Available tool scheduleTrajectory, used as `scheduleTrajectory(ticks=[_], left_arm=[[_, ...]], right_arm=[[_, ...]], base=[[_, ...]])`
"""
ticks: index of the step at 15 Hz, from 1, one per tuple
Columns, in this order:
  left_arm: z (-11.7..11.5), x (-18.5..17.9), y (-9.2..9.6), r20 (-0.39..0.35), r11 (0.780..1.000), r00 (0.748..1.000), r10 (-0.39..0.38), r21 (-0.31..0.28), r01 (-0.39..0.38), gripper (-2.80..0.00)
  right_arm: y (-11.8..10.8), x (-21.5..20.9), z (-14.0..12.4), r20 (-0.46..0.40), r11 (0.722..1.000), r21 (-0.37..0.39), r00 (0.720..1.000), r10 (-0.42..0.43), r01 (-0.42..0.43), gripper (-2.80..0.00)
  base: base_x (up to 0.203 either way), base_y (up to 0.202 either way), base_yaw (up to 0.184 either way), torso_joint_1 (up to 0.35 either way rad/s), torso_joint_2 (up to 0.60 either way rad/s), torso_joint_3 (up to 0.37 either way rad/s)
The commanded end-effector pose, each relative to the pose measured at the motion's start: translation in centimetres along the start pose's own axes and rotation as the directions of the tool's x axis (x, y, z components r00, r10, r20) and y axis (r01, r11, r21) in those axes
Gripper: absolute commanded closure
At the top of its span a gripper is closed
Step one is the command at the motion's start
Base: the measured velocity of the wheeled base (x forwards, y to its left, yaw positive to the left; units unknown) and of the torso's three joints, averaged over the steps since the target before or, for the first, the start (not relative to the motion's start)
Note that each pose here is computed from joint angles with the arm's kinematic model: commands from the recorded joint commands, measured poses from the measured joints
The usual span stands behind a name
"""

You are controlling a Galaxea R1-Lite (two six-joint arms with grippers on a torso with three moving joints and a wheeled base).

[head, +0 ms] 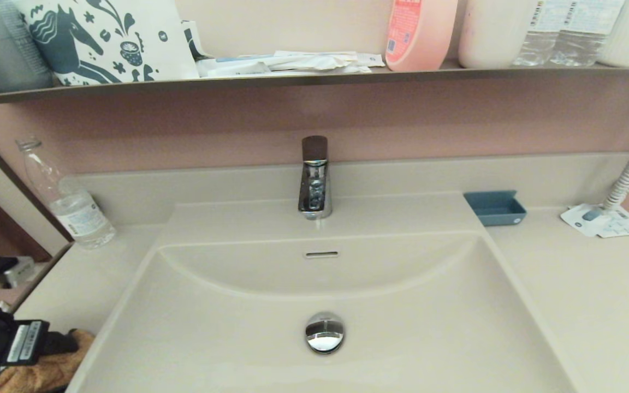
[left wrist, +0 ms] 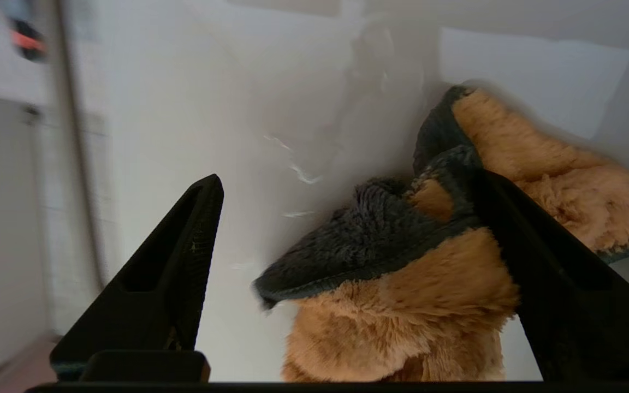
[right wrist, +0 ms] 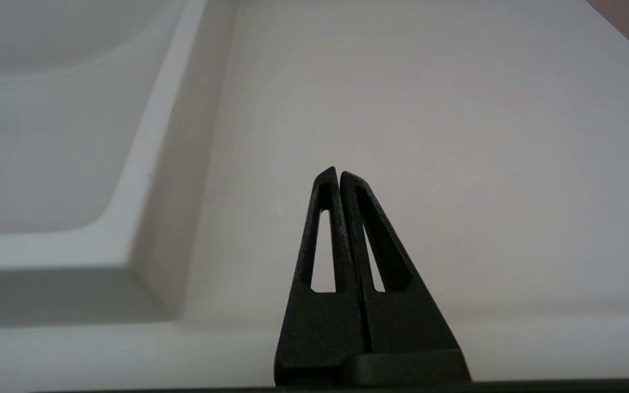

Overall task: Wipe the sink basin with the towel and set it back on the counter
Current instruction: Pick up the cloth

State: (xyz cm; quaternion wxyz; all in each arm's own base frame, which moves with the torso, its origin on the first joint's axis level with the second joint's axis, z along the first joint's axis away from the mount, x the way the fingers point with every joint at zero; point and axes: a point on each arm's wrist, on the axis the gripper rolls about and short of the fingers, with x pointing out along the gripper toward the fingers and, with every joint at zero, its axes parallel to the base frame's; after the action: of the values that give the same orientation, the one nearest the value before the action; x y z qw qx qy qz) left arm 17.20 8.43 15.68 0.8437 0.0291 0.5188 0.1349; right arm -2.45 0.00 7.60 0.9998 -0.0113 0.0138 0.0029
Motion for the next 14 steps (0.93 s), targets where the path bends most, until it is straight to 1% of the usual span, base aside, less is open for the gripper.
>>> scheduleTrajectory(ticks=[1, 2, 3, 7, 8, 11, 12, 14], left_arm=[[-0.3, 1.0, 0.2, -0.045, 1.0, 0.999, -0.025, -0.017, 0.024, -2.8], [-0.6, 1.3, 0.4, -0.057, 0.999, 0.998, -0.04, -0.033, 0.038, -1.6], [-0.7, 1.4, 0.5, -0.057, 0.998, 0.997, -0.049, -0.04, 0.047, 0.0], [-0.7, 1.1, 0.6, -0.042, 0.998, 0.998, -0.049, -0.043, 0.047, 0.0], [-0.5, 0.8, 0.6, -0.025, 0.998, 0.999, -0.046, -0.045, 0.045, 0.0], [1.1, -2.4, 1.2, 0.108, 0.998, 0.994, 0.001, -0.057, 0.005, 0.0], [1.4, -3.6, 1.3, 0.129, 0.998, 0.992, 0.009, -0.059, -0.001, 0.0], [1.8, -6.5, 1.3, 0.138, 0.999, 0.99, 0.0, -0.049, 0.007, 0.0]], right_arm=[[0.0, 0.0, 0.0, -0.001, 1.0, 0.0, 1.0, 0.001, -0.001, 0.0], [0.0, 0.0, 0.0, -0.001, 1.0, 0.0, 1.0, 0.001, -0.001, 0.0], [0.0, 0.0, 0.0, -0.001, 1.0, 0.0, 1.0, 0.001, -0.001, 0.0], [0.0, 0.0, 0.0, -0.001, 1.0, 0.0, 1.0, 0.001, -0.001, 0.0], [0.0, 0.0, 0.0, -0.002, 1.0, 0.0, 1.0, 0.001, -0.001, 0.0], [0.0, 0.0, 0.0, -0.001, 1.0, 0.0, 1.0, 0.001, -0.001, 0.0], [0.0, 0.0, 0.0, -0.001, 1.0, 0.0, 1.0, 0.001, -0.001, 0.0], [0.0, 0.0, 0.0, -0.001, 1.0, 0.0, 1.0, 0.001, -0.001, 0.0]], base=[[0.0, 0.0, 0.0, 0.0, 0.0, 0.0], [0.0, 0.0, 0.0, 0.0, 0.0, 0.0], [0.0, 0.0, 0.0, 0.0, 0.0, 0.0], [0.0, 0.0, 0.0, 0.0, 0.0, 0.0], [0.0, 0.0, 0.0, 0.0, 0.0, 0.0], [0.0, 0.0, 0.0, 0.0, 0.0, 0.0], [0.0, 0.0, 0.0, 0.0, 0.0, 0.0], [0.0, 0.0, 0.0, 0.0, 0.0, 0.0]])
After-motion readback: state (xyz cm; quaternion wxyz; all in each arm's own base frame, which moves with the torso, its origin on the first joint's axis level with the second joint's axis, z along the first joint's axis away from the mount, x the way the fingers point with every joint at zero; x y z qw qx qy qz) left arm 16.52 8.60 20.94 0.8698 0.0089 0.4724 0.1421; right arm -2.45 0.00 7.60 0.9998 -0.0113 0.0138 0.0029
